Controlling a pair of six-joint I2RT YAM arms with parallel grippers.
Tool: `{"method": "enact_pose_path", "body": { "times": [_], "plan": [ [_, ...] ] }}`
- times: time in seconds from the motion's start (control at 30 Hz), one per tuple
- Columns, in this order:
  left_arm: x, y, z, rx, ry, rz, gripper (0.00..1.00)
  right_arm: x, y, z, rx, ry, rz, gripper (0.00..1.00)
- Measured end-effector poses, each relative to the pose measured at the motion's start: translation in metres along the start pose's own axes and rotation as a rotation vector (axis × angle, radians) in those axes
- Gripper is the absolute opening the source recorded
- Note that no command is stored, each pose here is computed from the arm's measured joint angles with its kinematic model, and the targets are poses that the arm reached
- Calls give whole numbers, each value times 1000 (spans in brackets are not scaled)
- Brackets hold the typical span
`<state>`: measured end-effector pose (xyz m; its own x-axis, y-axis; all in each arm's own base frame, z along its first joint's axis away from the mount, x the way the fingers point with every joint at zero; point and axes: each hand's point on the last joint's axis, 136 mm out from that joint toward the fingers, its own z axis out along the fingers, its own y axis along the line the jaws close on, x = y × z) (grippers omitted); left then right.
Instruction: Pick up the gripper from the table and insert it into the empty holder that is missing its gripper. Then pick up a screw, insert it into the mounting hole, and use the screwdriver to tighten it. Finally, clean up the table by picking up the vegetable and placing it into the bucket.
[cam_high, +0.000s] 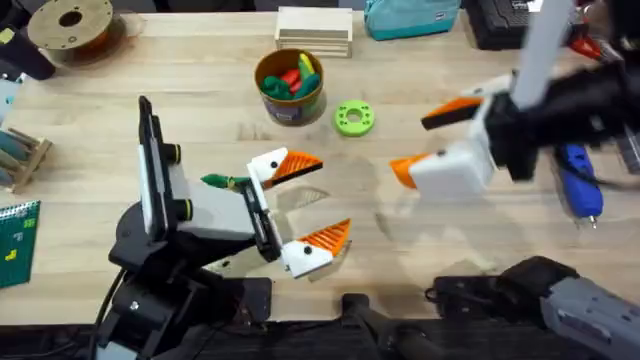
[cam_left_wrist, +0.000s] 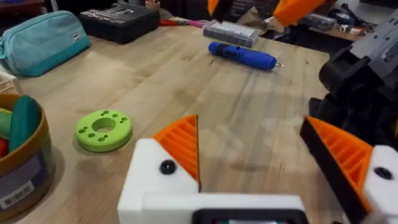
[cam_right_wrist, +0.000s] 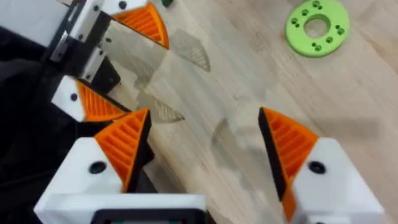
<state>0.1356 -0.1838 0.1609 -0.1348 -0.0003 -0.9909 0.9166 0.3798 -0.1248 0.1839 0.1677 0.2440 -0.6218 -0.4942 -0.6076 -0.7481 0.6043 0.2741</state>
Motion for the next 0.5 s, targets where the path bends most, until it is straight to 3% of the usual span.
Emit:
{"method": "enact_pose_path", "body": {
  "times": [0.23, 0.5],
  "plan": [
    [0, 0, 0, 0, -1, 1, 985, -3, 22, -16, -32, -203, -49, 991],
    [0, 0, 0, 0, -1, 1, 986, -3, 53, -19, -207, -244, -177, 991]
  ]
}}
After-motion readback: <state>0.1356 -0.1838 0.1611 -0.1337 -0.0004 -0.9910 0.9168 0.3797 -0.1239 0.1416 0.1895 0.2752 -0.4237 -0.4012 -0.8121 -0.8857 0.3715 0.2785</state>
